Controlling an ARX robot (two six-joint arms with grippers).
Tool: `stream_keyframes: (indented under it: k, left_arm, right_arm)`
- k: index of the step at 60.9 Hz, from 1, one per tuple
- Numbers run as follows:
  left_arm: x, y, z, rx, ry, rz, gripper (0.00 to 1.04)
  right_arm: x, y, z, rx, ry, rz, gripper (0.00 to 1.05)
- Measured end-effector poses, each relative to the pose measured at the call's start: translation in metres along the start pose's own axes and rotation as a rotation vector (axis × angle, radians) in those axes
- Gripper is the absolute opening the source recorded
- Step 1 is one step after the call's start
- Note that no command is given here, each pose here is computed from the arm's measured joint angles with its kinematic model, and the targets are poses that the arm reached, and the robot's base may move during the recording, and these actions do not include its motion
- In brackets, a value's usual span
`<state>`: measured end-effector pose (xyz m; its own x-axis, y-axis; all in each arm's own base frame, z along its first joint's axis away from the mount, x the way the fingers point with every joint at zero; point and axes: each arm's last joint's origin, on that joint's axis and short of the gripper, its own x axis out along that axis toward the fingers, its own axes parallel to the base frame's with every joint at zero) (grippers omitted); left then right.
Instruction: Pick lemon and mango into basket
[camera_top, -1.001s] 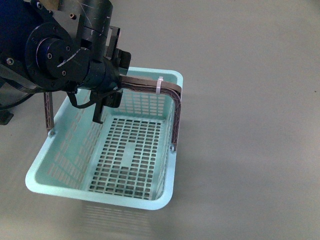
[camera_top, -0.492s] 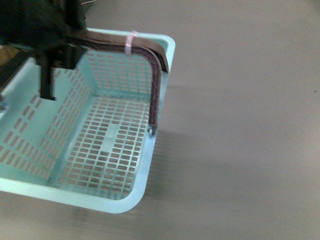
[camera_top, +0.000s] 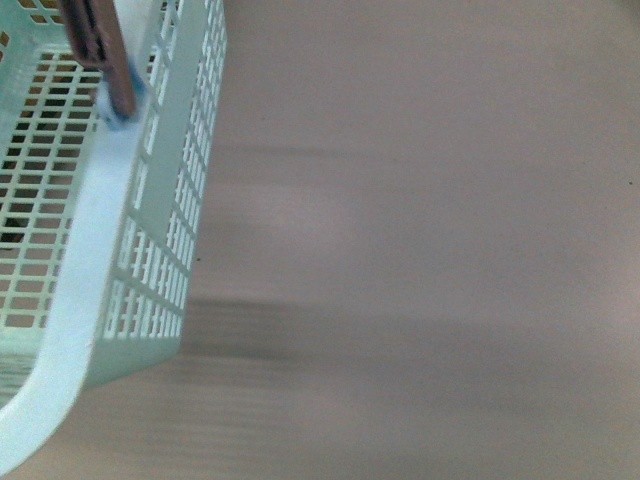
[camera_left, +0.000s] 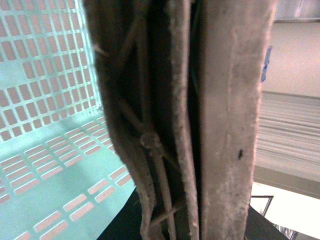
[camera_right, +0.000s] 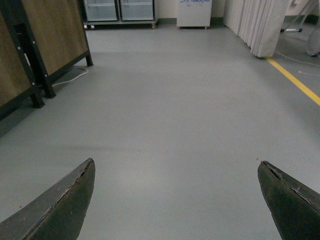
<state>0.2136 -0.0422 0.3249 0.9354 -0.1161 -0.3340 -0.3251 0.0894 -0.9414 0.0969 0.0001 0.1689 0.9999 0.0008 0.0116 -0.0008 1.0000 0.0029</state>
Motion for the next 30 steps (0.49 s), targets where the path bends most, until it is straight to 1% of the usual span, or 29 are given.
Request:
stream_keyframes:
  k: [5,10,30]
  left_arm:
    - [-0.0109,-0.0049,-0.0004,0.048,-0.001,0.005,0.18]
    - [-0.0109,-0.0050,-0.0001,0.063,-0.011,0.008,0.18]
    - [-0.0106,-0.0047,-0.0001,0.071,-0.011,0.011,0.18]
  right_arm:
    - [0.0000,0.0000,0.0000,0.000,0.000,0.000,0.96]
    - [0.0000,0.0000,0.0000,0.000,0.000,0.000,0.96]
    - [0.0000,-0.0001,0.0000,0.000,0.000,-0.002,0.96]
